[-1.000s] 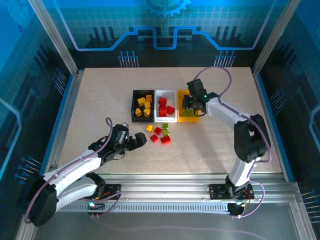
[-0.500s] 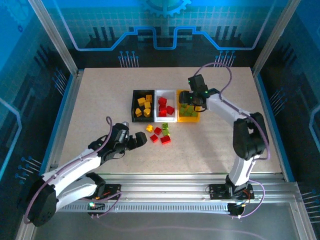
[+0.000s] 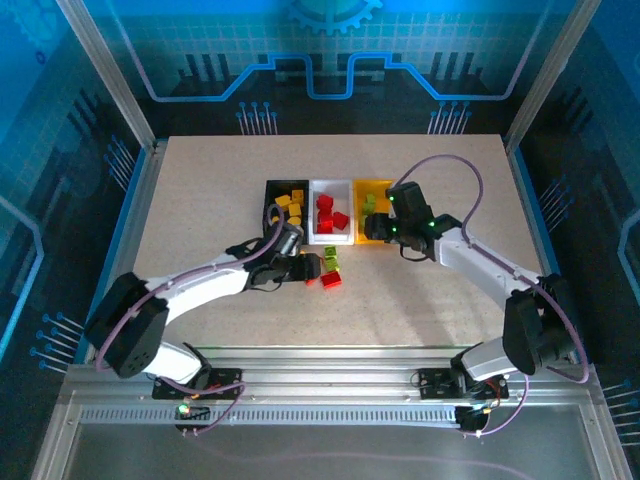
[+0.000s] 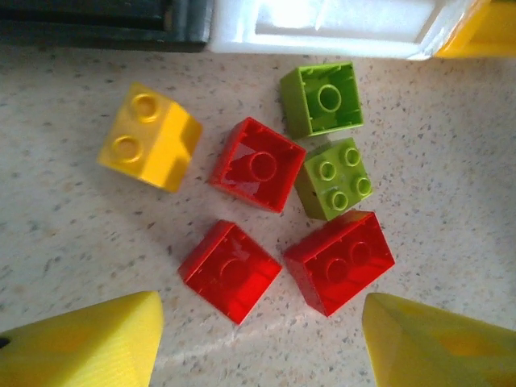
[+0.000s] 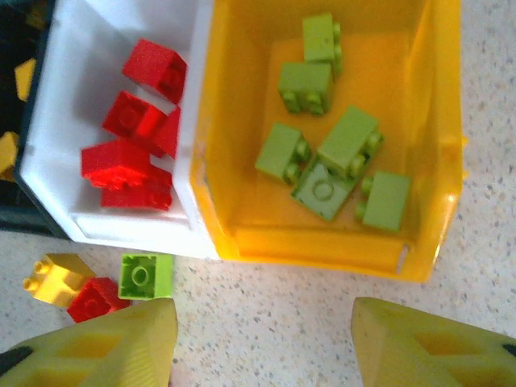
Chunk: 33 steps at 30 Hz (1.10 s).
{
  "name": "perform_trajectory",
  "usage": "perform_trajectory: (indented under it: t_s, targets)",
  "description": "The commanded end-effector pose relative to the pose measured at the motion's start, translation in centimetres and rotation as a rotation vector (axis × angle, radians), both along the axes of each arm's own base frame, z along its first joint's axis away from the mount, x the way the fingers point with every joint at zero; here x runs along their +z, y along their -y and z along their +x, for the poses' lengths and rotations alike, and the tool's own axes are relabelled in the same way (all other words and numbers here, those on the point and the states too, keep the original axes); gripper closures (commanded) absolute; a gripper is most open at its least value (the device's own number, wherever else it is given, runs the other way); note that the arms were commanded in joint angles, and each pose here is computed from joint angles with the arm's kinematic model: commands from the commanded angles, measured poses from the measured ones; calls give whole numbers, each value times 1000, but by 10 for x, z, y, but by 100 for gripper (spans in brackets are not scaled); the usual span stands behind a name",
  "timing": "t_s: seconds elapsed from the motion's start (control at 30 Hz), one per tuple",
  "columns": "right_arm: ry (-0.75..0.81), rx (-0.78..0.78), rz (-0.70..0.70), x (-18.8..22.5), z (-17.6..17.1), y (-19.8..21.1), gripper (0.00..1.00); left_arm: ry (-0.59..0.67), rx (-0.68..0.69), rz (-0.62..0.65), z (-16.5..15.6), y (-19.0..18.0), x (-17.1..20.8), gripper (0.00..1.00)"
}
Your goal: Sort the legos into containers by color
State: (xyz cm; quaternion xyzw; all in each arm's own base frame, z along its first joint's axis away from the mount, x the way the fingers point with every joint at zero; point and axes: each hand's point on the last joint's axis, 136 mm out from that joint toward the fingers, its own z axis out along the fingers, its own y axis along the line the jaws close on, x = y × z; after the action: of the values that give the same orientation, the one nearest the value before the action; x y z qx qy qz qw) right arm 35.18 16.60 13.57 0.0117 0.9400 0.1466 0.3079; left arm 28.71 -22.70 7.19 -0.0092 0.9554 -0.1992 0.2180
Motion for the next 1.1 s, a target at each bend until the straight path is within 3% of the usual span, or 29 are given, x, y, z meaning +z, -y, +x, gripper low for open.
perform_trajectory:
  t_s: [0.0,0.33,0.67,0.9,0.97,1.07]
  targets:
    - [31,-20,13,10,-6,4,40,-6,-28,106,3,-3,-15,36]
    - [42,-33,10,10,-13,14,40,-64,16,235,5,-19,-49,45]
    - [60,-35,30,15,-13,16,39,-71,58,285,-15,-46,-45,49]
    - [58,-40,32,14,-13,18,39,-8,34,208,-4,-27,-18,18]
    - [55,-40,31,13,-14,18,39,-11,31,220,-2,-26,-22,13]
    - [53,-43,30,12,-15,20,39,-43,28,254,-3,-28,-37,14]
